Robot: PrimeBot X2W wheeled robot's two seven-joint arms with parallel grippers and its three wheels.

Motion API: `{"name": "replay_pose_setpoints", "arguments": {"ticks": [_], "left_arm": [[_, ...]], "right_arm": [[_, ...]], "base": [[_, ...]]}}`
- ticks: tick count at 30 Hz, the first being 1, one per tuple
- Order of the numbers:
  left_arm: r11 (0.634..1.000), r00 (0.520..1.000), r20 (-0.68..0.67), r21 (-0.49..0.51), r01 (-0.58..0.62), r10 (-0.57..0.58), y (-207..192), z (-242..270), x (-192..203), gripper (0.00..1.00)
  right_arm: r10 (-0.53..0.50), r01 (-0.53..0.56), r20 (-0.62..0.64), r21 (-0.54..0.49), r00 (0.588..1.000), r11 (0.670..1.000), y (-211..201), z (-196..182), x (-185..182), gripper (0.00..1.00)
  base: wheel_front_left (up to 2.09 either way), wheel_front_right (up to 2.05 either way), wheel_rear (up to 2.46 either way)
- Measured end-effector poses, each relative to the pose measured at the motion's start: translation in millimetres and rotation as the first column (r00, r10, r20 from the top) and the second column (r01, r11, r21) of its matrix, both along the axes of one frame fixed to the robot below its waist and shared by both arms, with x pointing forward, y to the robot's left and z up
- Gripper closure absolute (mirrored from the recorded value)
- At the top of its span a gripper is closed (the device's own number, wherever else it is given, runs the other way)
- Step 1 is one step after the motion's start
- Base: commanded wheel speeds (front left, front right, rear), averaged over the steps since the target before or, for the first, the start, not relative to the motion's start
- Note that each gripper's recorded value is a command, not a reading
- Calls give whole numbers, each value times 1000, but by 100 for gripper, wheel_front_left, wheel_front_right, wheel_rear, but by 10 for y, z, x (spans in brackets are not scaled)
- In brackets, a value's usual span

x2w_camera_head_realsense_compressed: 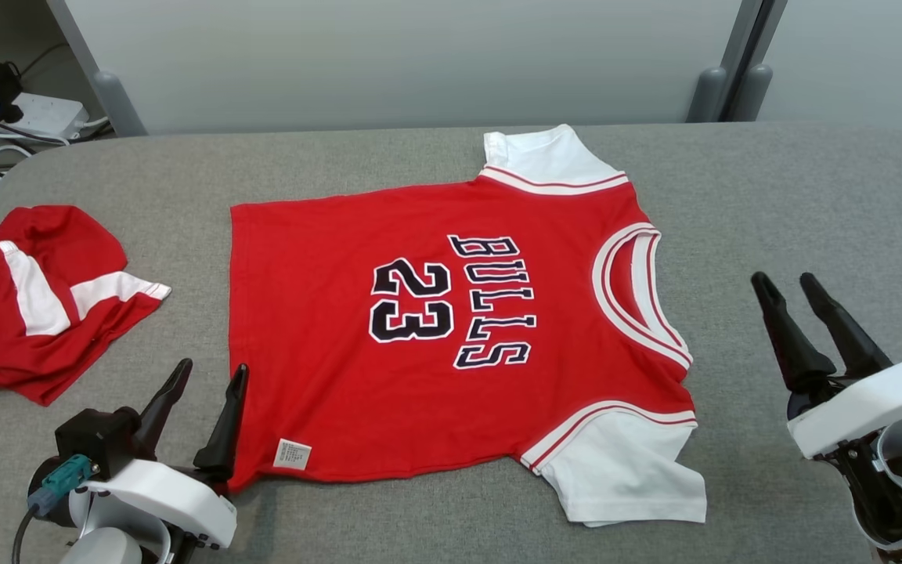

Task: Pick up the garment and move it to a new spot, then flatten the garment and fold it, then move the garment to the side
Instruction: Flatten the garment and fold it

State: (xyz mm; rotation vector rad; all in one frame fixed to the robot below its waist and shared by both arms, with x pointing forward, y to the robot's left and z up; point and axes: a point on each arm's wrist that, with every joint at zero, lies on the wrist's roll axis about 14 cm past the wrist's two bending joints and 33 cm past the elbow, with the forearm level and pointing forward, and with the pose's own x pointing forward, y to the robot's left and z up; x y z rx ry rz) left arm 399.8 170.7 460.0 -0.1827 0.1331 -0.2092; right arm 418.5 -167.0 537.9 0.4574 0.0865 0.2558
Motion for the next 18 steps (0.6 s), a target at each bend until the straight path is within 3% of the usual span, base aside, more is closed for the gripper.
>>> {"name": "replay_pose_setpoints", "arguments": {"ticks": [9, 18], "left_arm": [[998, 997, 37, -15, -61, 62, -21, 67, -164, 0], [996, 995, 43, -23, -84, 85, -112, 47, -331, 0]], "right_arm": [[-60, 73, 139, -92, 989, 993, -77, 48, -86, 0], [-73, 95, 163, -133, 984, 987, -105, -53, -247, 0]], "base": [[0, 0, 0], [0, 0, 0]]}}
